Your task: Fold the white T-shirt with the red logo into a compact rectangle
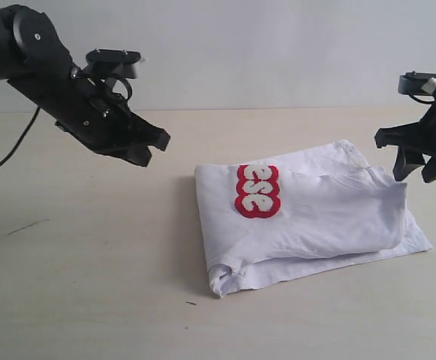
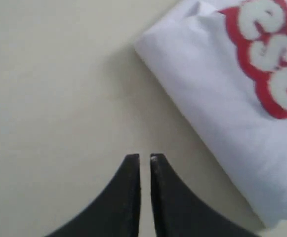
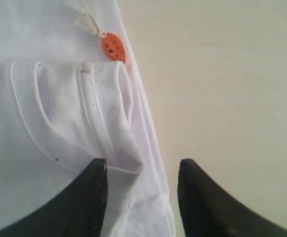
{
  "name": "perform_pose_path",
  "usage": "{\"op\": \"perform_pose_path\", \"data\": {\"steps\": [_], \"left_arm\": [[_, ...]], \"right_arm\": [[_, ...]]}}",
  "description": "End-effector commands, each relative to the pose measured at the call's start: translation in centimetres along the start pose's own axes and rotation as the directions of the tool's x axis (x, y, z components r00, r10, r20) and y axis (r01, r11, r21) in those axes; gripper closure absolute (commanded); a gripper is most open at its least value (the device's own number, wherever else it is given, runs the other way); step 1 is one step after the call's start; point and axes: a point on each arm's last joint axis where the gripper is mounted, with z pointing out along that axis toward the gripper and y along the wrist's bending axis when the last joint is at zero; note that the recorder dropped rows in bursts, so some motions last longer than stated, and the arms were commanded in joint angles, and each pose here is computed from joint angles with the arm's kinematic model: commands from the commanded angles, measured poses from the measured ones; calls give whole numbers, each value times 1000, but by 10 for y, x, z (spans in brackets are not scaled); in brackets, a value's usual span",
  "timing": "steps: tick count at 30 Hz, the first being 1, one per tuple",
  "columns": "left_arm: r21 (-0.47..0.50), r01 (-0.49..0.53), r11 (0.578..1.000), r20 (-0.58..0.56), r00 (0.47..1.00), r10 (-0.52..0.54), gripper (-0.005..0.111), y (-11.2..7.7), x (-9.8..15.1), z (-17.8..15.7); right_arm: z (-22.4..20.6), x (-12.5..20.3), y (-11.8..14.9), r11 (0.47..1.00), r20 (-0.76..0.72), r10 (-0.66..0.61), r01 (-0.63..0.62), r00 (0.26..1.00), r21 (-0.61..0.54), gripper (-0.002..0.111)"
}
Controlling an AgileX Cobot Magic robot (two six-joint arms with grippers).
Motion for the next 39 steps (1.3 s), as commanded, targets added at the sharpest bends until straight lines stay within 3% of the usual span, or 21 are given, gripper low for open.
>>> {"op": "perform_pose_path", "data": {"steps": [1, 5, 8, 12, 16, 20, 25, 33, 39], "left_arm": [[149, -124, 981, 67, 991, 115, 96, -29, -3, 6], [188, -139, 972, 105, 987, 120, 96, -41, -5, 26], [199, -184, 963, 103, 981, 166, 96, -50, -5, 48], [217, -194, 957, 80, 980, 181, 96, -59, -6, 77], [295, -197, 935, -50, 974, 221, 96, -63, 9, 106], [261, -214, 941, -189, 945, 268, 96, -52, 29, 128], [21, -225, 974, -333, 917, 219, 96, -14, 38, 131], [-96, -137, 986, -261, 959, 108, 96, 23, 18, 91], [-102, -126, 987, -216, 971, 102, 96, 20, 14, 73]], "right_arm": [[-12, 2, 3, 999, -42, 9, -10, 999, -33, 80], [-16, 2, 19, 981, -23, -99, 94, 995, -167, 108], [-15, 3, 45, 947, 7, -191, 186, 982, -262, 108], [2, 11, 69, 934, -50, -303, 286, 952, -216, 108], [9, 10, 74, 945, -47, -287, 275, 957, -178, 108], [3, 9, 76, 945, -22, -277, 268, 961, -188, 108], [-2, 8, 76, 944, -7, -279, 273, 960, -186, 108], [-3, 9, 83, 938, -3, -262, 254, 965, -237, 108], [-5, 8, 85, 935, 10, -258, 252, 966, -250, 108]]}}
